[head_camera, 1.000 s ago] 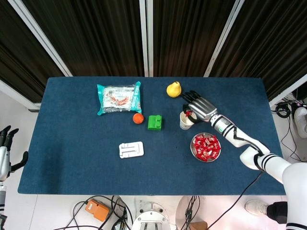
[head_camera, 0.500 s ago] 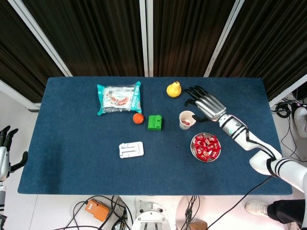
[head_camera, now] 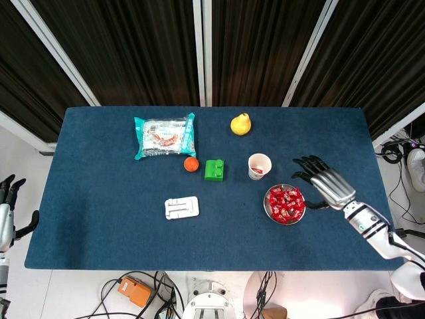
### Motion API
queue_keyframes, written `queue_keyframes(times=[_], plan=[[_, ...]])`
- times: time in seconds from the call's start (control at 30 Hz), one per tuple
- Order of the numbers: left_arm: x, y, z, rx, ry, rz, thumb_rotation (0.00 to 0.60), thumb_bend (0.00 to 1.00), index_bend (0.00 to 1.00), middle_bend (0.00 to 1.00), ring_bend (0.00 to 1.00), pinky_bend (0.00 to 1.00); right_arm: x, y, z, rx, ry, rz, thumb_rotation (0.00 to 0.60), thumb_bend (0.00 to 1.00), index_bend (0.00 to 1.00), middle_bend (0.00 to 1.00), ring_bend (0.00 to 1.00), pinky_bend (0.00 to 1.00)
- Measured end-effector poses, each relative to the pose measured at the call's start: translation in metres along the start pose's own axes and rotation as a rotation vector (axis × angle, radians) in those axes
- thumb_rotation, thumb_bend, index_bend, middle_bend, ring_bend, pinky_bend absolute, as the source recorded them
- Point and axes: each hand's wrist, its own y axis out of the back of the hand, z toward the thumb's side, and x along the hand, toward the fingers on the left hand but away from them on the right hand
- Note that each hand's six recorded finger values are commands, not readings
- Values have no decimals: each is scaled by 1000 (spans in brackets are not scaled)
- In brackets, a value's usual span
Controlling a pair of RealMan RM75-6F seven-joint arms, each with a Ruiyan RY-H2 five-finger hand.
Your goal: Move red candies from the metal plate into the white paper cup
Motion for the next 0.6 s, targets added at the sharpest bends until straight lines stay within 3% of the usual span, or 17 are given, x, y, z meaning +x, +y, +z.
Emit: queue_keyframes(times=[0.37, 0.6], plan=[[0, 1, -1, -3, 4, 1, 600, 345, 113, 0, 0, 0, -14, -51, 4, -26, 4, 64, 600, 369, 420, 93, 0, 0], [-1, 1, -1, -4, 2, -2, 600, 345, 112, 0, 0, 0, -27, -64, 7, -38, 11, 76, 600, 379, 436, 93, 0, 0]])
